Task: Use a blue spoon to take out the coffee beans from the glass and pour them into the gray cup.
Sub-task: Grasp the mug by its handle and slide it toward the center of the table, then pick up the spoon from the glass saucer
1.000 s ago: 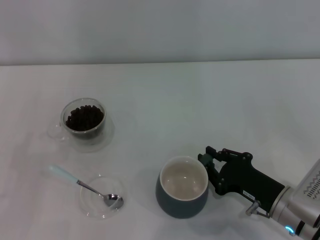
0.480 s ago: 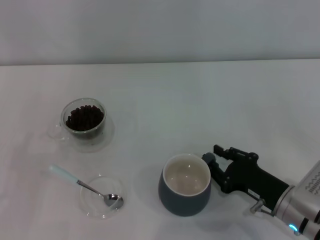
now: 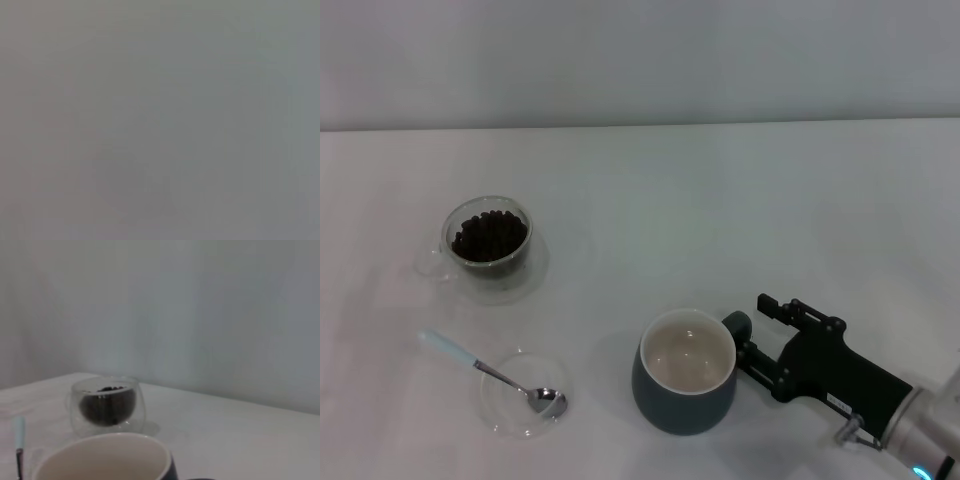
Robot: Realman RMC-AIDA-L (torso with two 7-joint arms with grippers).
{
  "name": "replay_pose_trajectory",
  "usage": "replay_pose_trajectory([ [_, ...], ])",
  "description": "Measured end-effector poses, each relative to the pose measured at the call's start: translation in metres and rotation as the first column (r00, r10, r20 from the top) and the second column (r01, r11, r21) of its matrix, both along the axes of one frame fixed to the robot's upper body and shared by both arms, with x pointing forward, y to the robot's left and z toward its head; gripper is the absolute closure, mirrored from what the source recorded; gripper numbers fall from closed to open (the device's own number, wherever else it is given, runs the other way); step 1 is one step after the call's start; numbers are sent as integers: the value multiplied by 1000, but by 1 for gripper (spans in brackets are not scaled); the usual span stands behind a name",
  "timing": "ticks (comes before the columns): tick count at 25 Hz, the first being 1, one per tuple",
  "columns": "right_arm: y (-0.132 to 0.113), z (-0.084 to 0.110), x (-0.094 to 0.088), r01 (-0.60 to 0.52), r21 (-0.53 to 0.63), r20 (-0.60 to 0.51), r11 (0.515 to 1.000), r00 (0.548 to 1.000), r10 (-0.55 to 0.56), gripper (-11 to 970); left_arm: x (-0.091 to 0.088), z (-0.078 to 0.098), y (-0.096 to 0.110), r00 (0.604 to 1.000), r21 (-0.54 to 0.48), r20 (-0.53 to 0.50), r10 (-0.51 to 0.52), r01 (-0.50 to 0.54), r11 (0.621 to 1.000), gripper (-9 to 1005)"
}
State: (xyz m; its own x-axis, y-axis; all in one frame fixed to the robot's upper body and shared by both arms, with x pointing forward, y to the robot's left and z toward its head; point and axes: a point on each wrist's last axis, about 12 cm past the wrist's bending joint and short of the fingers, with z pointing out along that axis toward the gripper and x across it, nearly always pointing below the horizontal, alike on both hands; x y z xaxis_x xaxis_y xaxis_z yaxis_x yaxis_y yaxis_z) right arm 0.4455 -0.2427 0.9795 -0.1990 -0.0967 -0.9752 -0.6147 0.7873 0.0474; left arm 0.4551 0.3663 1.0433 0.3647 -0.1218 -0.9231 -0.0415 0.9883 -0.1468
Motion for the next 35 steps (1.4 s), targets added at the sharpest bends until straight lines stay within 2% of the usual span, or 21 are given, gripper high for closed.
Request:
replay_pose_trajectory([
  [8,-14,-2,-13,-12,34,1,999,1000,12,343,0,0,1,1000,1,-2,6,-6,1000,178],
  [18,-44,-8,-41,0,41,-40,999,999,2,345,0,0,2,1000,4,-3,7,-7,1000,177],
  [21,-59,-3,-51,29,77,-14,997,999,-29,346,-3,-1,2,1000,5,-6,7,-7,1000,177],
  [25,-85,14,-66,82,149,73,985,993,-94,346,-13,-5,3,1000,-13,-13,5,-5,1000,178],
  [28,-99,25,-71,118,182,138,976,980,-145,346,-21,-9,3,1000,-52,-27,-11,9,999,178],
  [31,-109,35,-67,160,206,205,965,958,-203,346,-29,-14,1,997,-133,-44,-65,59,989,178],
  [35,-117,46,-54,182,223,271,958,932,-240,347,-37,-19,-4,981,-312,-49,-186,162,936,178],
])
